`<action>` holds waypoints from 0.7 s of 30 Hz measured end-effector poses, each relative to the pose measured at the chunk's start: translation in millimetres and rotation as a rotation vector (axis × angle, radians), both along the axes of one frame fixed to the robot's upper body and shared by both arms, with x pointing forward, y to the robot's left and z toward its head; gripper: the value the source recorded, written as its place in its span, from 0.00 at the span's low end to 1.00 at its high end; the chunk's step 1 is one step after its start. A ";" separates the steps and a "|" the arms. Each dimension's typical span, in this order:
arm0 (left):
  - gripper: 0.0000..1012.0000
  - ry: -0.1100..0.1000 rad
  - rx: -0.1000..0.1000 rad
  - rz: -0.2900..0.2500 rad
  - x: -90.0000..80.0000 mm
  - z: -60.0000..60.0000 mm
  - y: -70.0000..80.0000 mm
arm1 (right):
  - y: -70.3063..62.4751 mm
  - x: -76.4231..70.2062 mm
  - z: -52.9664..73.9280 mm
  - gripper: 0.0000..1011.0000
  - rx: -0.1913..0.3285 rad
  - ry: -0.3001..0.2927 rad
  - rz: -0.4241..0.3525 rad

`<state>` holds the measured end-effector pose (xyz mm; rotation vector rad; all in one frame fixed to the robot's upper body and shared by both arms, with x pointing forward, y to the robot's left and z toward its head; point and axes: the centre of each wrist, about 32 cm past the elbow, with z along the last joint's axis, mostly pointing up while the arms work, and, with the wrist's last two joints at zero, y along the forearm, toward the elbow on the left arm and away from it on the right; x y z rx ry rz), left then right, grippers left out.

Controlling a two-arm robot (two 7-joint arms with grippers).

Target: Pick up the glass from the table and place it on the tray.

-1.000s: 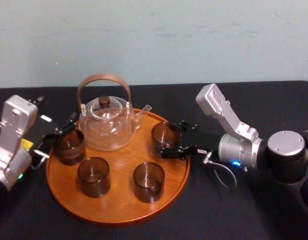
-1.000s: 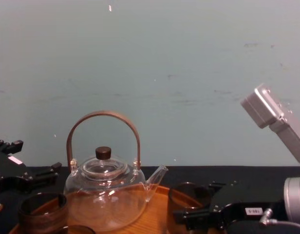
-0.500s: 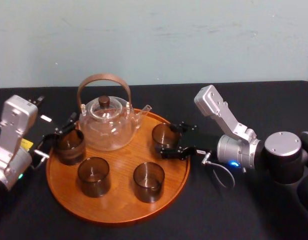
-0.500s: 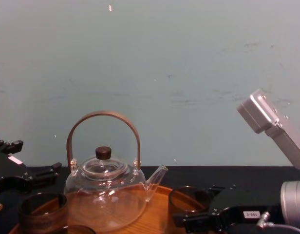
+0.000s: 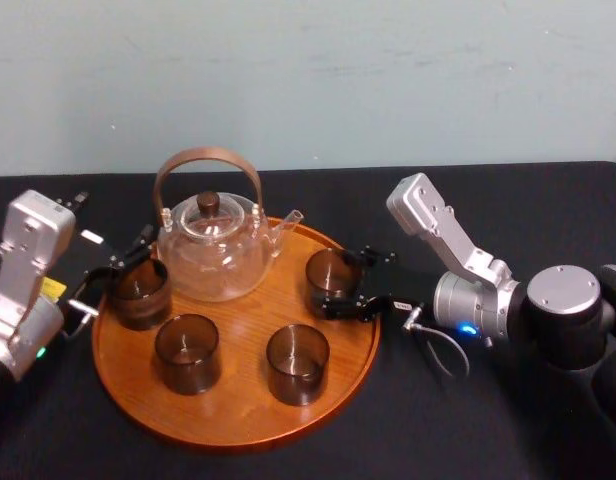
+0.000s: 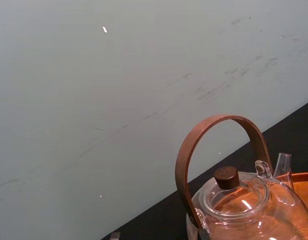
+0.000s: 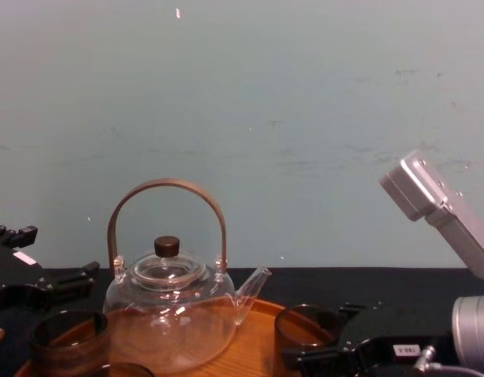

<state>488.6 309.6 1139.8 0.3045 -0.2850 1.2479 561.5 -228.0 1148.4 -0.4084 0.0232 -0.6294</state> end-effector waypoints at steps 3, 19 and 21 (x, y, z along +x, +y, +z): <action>0.99 0.000 0.000 0.000 0.0 0.0 0.0 | -0.1 0.0 -0.1 0.89 0.000 0.001 0.000; 0.99 0.000 0.000 0.000 0.0 0.0 0.0 | -0.5 -0.3 -0.2 0.99 0.002 0.003 0.001; 0.99 0.000 0.000 0.000 0.0 0.0 0.0 | -0.4 -0.3 -0.1 0.99 0.003 0.003 0.002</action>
